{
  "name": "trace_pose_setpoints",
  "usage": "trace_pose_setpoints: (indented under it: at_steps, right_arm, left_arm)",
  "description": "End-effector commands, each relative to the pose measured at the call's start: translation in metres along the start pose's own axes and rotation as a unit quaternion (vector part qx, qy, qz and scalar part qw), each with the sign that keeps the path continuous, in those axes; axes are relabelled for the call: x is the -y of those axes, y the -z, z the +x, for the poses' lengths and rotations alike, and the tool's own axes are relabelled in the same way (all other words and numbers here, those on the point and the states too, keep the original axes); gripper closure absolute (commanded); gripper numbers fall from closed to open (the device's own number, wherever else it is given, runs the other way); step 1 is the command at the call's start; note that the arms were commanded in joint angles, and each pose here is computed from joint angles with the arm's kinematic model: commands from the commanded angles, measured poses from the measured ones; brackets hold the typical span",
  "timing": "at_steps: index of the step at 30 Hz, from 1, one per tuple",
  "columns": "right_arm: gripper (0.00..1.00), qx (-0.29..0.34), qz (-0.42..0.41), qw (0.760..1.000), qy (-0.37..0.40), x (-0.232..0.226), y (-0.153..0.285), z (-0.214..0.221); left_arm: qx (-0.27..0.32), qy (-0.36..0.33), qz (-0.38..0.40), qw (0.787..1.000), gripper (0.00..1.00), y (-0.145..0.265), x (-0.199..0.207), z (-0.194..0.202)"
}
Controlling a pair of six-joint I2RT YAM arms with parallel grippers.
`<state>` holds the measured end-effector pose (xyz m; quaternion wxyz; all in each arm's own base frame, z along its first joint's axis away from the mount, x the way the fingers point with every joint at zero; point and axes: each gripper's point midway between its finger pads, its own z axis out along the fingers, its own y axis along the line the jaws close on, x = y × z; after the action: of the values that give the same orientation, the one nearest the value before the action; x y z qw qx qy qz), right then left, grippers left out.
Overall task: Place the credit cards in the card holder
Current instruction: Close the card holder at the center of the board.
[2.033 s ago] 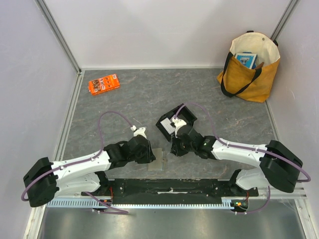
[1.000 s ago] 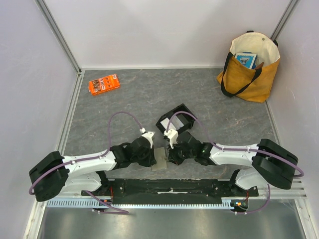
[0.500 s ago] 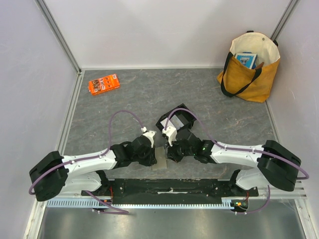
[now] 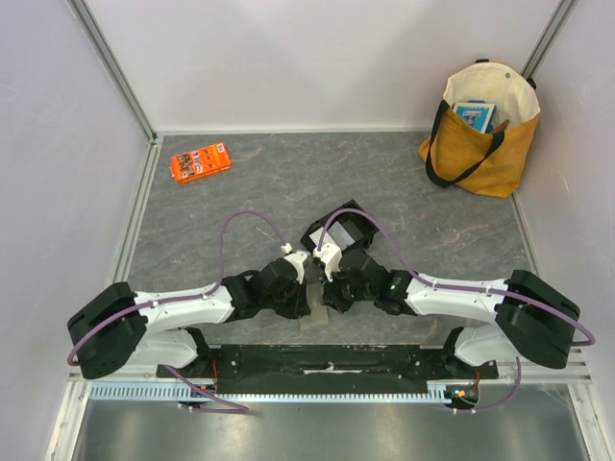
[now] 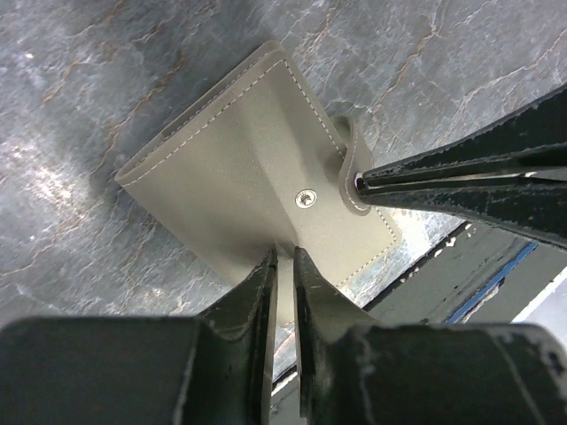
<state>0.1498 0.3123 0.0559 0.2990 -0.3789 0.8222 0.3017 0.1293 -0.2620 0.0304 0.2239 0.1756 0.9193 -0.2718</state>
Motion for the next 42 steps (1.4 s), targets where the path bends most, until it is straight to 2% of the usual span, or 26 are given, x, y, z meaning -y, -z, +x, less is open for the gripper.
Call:
trace_pose_setpoints:
  at_steps: [1,8,11,13,18,33,42]
  right_arm:
    - [0.91,0.008,0.003,1.000,-0.003,0.002,-0.001,-0.004]
    - [0.94,-0.004,0.018,1.000,-0.008,0.013,-0.003,0.002]
    - [0.95,0.038,0.042,0.998,-0.025,0.025,0.012,-0.016]
    - [0.94,0.045,0.043,0.998,-0.032,0.029,0.018,-0.018]
    - [0.94,0.013,0.026,0.999,-0.031,0.027,0.012,-0.001]
    - [0.94,-0.002,-0.011,0.999,-0.040,0.016,0.001,0.006]
    - [0.95,-0.014,-0.014,0.999,-0.048,0.017,-0.008,0.015]
  left_arm:
    - [-0.022,-0.020,-0.003,1.000,0.82,-0.006,-0.004,0.009]
    - [-0.039,-0.025,-0.010,0.999,0.83,-0.008,-0.008,0.016]
    - [-0.040,-0.028,-0.008,0.999,0.84,-0.007,-0.005,0.013]
    - [-0.031,-0.028,-0.006,0.999,0.84,-0.006,-0.002,0.007]
    - [-0.011,-0.039,0.008,0.999,0.82,-0.004,0.011,-0.011]
    - [-0.008,-0.042,0.009,0.999,0.75,-0.013,0.017,-0.021]
    - [-0.050,-0.019,-0.004,0.999,0.87,-0.025,0.005,0.005]
